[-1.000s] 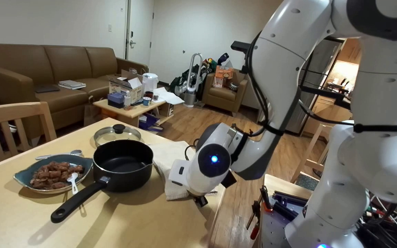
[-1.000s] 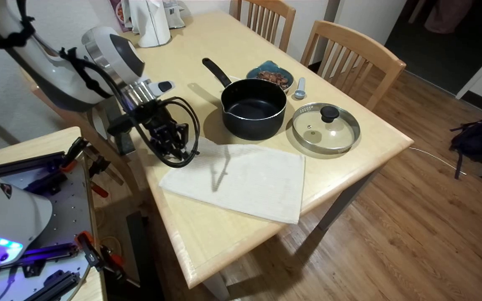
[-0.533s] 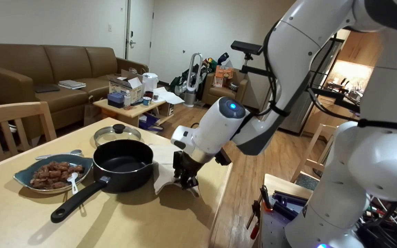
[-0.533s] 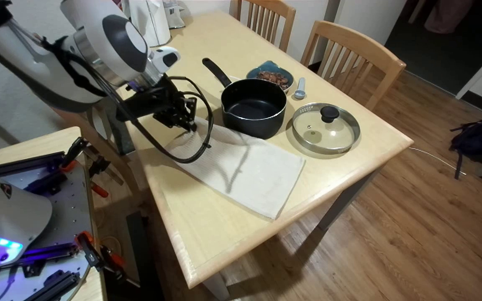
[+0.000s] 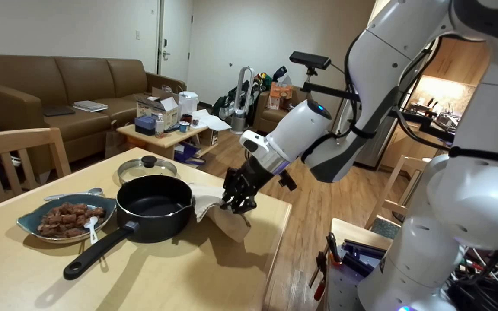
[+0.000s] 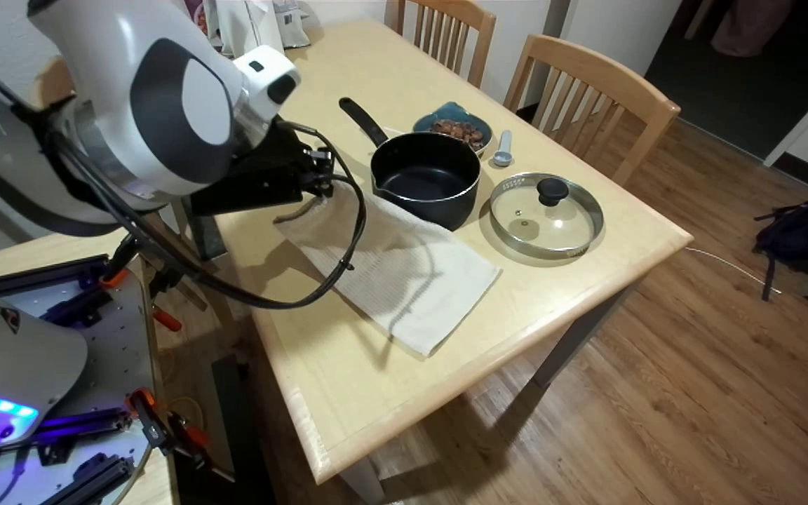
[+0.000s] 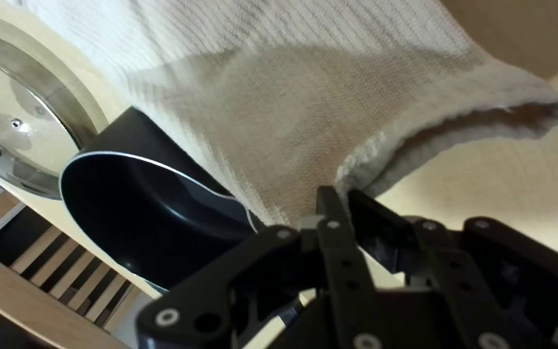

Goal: Fold the towel

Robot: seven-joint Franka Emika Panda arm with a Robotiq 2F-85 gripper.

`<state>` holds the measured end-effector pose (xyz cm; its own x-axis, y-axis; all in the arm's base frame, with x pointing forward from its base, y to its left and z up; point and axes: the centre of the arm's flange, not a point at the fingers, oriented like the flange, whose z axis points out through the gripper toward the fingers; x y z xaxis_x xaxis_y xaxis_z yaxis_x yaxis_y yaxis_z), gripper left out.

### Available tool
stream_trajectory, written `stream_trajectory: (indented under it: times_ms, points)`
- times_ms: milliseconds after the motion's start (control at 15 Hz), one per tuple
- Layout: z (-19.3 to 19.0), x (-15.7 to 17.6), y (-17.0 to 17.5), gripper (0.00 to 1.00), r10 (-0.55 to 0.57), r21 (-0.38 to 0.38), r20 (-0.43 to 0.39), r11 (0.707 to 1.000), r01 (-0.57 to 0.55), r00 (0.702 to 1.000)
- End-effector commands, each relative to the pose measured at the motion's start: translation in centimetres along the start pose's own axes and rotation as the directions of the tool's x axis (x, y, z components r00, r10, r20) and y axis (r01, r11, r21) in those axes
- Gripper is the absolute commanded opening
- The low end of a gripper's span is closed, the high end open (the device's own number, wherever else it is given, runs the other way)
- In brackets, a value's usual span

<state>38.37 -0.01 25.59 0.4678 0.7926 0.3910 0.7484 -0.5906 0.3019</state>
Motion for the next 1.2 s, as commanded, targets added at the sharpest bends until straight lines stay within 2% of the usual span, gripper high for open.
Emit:
stream_trajectory:
  times_ms: [0,267,400,733,1000,1133]
  points:
    - [-1.5,-2.0,2.8,0.03,0.009,0.058,-0.051,0.998,-0.006,0.999]
    - [-0.8,-0.2,2.2,0.03,-0.041,0.114,0.030,0.993,0.038,0.999]
    - [0.1,0.0,1.6,0.03,-0.103,0.175,0.091,0.981,0.086,0.990]
    - [3.0,-1.3,-3.5,0.03,-0.226,0.325,0.254,0.936,0.138,0.940]
    - [2.3,0.4,-3.6,0.03,-0.312,0.314,0.293,0.924,0.217,0.904]
    - [2.5,0.8,-3.8,0.03,-0.330,0.268,0.311,0.930,0.251,0.891]
